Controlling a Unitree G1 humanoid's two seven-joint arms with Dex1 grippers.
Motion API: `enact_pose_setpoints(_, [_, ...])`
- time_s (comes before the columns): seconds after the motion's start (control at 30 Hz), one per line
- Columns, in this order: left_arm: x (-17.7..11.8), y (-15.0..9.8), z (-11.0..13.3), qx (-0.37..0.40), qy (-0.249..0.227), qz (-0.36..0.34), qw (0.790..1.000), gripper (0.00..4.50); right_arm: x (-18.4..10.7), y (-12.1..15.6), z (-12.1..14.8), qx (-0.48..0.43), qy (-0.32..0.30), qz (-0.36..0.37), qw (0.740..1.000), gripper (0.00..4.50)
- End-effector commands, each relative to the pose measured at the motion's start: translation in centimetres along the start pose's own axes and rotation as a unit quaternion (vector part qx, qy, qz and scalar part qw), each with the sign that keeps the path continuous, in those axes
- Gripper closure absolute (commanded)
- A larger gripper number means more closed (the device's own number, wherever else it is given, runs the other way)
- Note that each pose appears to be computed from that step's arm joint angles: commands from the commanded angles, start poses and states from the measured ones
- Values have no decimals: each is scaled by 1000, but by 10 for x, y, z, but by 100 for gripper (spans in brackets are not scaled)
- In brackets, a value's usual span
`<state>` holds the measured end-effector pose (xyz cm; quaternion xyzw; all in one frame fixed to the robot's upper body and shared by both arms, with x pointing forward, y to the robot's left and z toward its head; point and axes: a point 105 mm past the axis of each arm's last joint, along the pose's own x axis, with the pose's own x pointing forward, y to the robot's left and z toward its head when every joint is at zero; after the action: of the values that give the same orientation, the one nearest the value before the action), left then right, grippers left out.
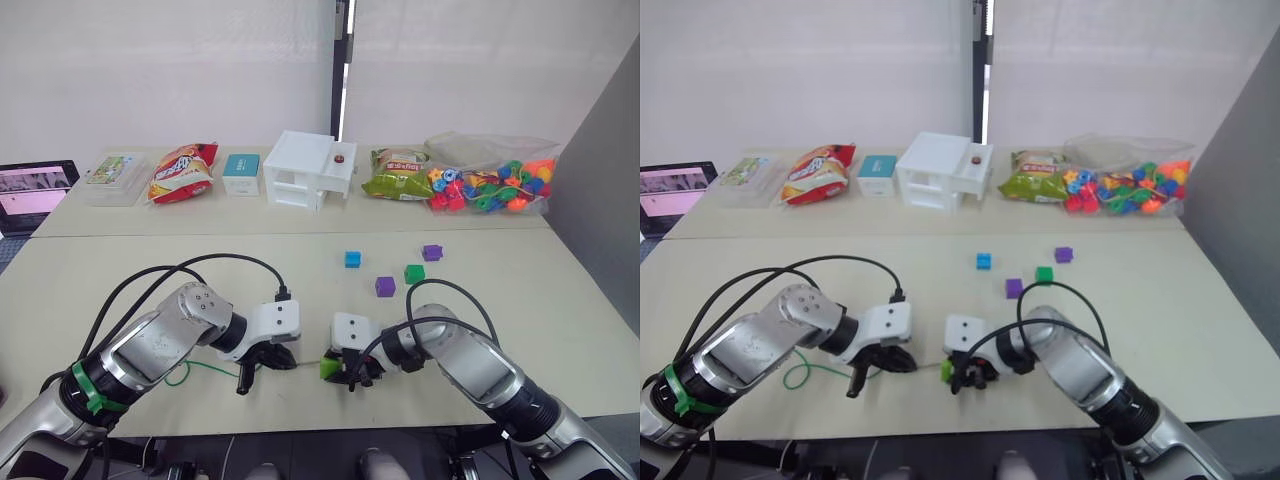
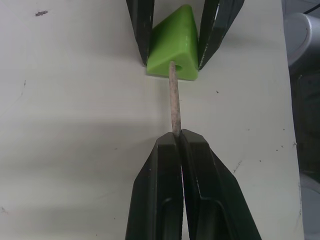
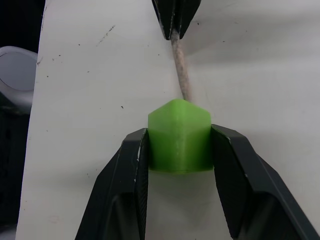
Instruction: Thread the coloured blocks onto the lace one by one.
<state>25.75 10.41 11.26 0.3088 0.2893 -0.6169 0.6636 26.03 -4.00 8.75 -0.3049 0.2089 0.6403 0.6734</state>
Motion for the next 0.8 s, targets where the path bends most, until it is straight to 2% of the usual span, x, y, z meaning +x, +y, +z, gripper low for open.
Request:
enact_pose_setpoints(0.03, [-5, -3, 10, 26, -5, -6, 1000, 450, 9, 13, -13, 20, 21, 35, 999, 318])
enact_pose_setpoints(0.8, [10, -4, 8, 37, -8, -21, 999, 450, 9, 19, -9, 24, 18, 41, 999, 318])
